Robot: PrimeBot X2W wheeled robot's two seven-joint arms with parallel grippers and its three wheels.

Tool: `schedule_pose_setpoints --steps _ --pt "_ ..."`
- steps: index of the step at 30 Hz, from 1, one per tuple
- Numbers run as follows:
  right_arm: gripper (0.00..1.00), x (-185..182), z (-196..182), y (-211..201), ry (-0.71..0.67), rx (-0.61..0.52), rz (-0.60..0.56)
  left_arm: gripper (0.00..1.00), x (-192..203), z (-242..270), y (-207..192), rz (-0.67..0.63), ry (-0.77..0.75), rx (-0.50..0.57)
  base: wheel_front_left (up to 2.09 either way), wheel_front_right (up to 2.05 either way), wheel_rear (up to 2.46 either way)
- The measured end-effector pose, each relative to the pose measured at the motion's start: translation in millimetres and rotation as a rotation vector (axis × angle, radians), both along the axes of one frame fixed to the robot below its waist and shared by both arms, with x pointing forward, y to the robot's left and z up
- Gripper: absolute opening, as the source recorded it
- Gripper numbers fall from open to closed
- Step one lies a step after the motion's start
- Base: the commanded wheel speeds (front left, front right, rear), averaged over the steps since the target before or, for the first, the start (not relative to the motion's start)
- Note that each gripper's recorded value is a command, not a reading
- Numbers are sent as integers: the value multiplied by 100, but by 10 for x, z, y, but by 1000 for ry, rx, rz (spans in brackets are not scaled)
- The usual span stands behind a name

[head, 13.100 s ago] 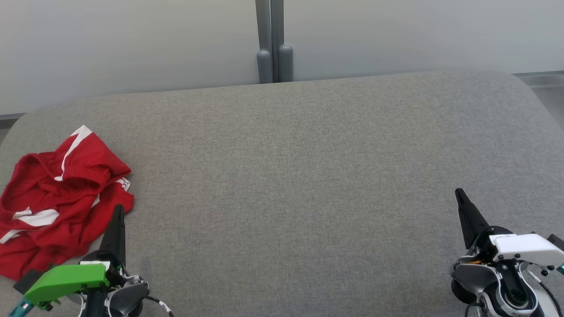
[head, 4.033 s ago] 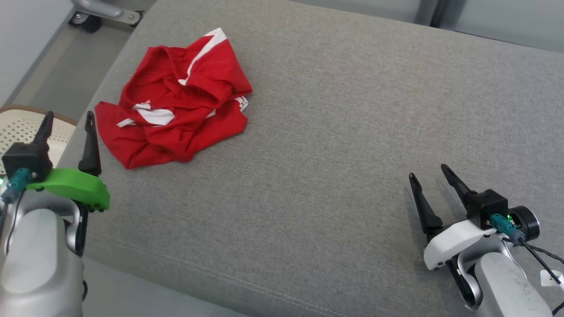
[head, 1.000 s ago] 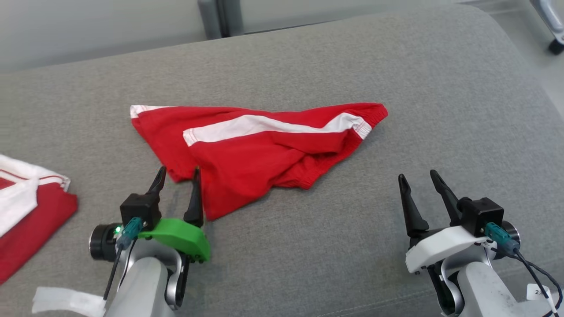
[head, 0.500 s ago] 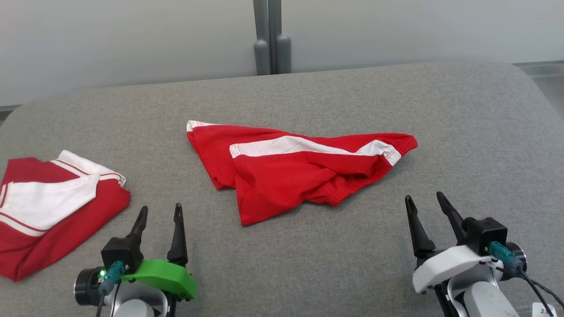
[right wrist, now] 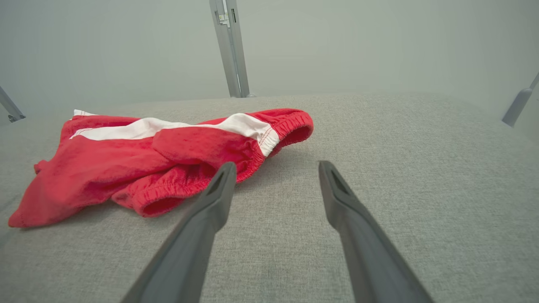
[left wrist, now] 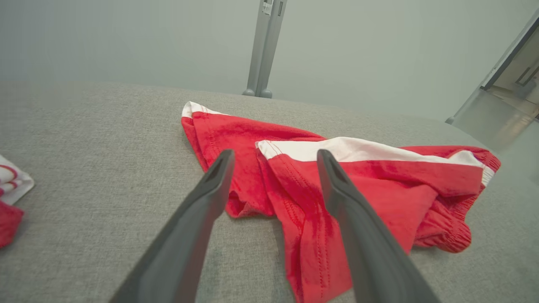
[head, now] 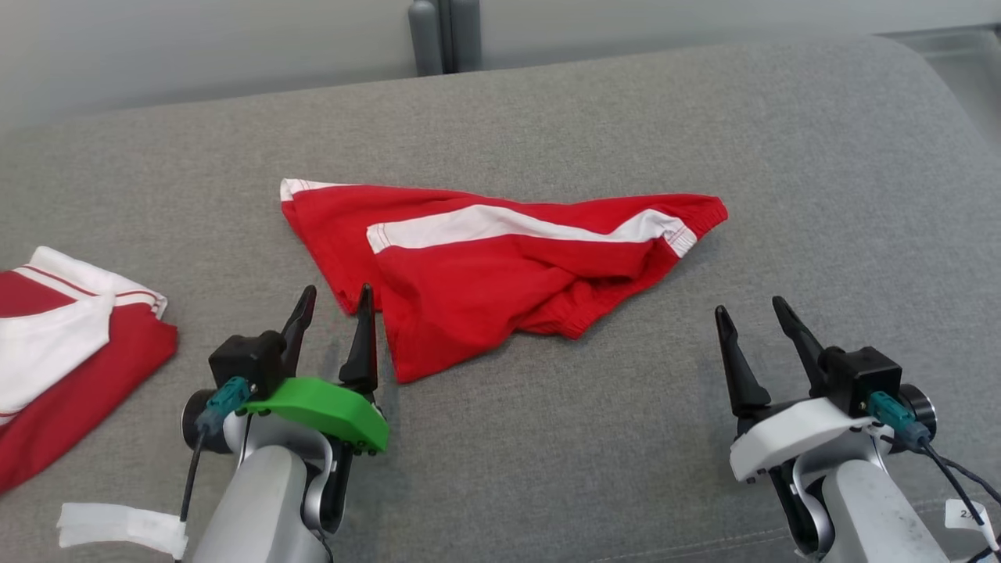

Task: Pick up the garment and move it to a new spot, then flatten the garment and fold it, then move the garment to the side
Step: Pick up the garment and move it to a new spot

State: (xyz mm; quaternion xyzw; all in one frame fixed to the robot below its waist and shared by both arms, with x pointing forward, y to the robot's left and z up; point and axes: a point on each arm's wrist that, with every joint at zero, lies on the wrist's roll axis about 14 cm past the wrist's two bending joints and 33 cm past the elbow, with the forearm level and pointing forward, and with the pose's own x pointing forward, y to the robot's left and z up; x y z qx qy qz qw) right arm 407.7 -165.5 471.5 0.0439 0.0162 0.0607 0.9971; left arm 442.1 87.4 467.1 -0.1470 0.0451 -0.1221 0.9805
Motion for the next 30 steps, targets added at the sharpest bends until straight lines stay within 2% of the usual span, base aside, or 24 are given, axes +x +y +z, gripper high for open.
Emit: schedule_pose_setpoints --steps 8,17,18,19,20,21,22,30 --pt "100 22 -154 -301 43 -12 -83 100 212 -437 -276 -58 144 -54 0 0 0" --pt "100 -36 -268 -497 80 -23 -141 100 172 -862 -577 -137 279 -71 0 0 0" --pt "100 -42 -277 -509 83 -24 -145 91 174 -882 -599 -145 285 -66 0 0 0" --pt "100 -44 -283 -519 85 -23 -148 62 182 -885 -616 -151 285 -63 0 0 0" --pt "100 -44 -287 -523 86 -23 -150 36 190 -884 -623 -153 285 -62 0 0 0" --pt "100 -42 -288 -527 86 -22 -152 14 198 -870 -627 -156 279 -59 0 0 0" --pt "100 -38 -288 -526 85 -22 -151 0 213 -843 -622 -156 268 -54 0 0 0" --pt "100 -20 -278 -458 81 -9 -139 0 187 -651 -448 -122 193 -42 0 0 0"
